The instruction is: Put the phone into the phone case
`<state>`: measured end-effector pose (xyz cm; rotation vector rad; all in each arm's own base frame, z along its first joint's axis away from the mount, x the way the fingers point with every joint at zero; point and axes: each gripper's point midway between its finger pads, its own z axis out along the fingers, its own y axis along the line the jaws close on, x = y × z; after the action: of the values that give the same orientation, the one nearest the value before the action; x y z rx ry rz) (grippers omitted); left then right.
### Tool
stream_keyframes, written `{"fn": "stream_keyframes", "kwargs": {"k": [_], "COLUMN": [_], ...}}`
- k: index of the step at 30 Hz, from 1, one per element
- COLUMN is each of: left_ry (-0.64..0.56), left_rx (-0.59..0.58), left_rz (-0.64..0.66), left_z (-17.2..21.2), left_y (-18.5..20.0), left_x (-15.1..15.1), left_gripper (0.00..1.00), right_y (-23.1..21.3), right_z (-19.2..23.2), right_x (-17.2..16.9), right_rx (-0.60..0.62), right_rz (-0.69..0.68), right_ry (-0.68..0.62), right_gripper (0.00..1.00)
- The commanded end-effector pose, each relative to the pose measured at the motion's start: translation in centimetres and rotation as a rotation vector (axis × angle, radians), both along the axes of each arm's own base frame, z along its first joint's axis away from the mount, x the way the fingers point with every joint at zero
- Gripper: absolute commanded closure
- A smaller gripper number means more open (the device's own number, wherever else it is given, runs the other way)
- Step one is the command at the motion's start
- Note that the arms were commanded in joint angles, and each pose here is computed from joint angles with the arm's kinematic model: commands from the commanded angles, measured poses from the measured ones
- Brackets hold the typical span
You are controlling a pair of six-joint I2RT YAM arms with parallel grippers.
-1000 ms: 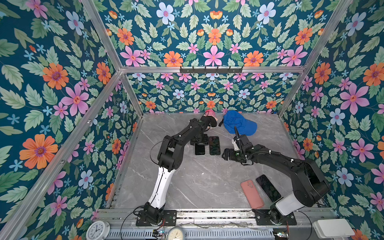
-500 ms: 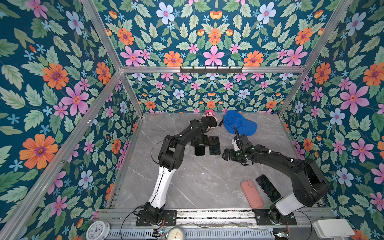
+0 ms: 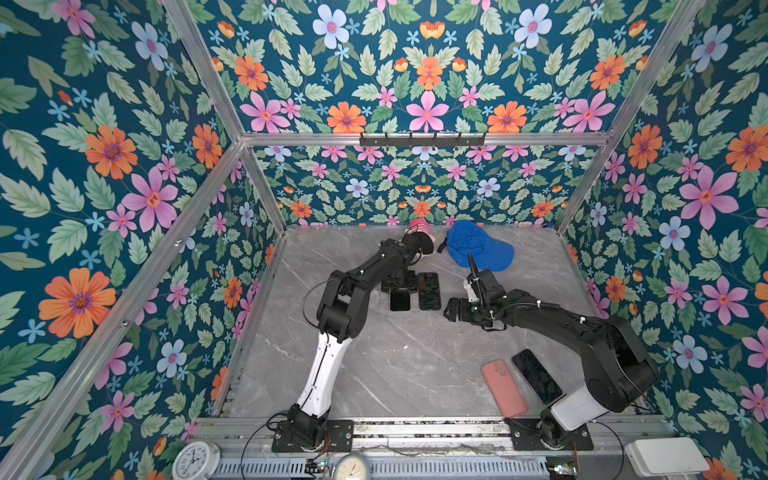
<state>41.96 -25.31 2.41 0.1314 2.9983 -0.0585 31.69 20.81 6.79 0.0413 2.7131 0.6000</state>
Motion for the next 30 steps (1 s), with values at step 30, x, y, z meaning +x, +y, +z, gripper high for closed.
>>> {"fn": "stream_keyframes", "kwargs": {"k": [30], "left_ry": [-0.100], "left_rx": [-0.135], "left_rz": [0.014], "left_z": [6.3], "left_y": [0.4], "left_x": [-8.8], "left_gripper": [0.08], "right_y": [-7.3], "right_z": [-0.5], "right_x": [-15.2], "right_rx": [-0.346], "right_rz": [-0.043], "right_ry": [0.231], "right_gripper": [0.33]}}
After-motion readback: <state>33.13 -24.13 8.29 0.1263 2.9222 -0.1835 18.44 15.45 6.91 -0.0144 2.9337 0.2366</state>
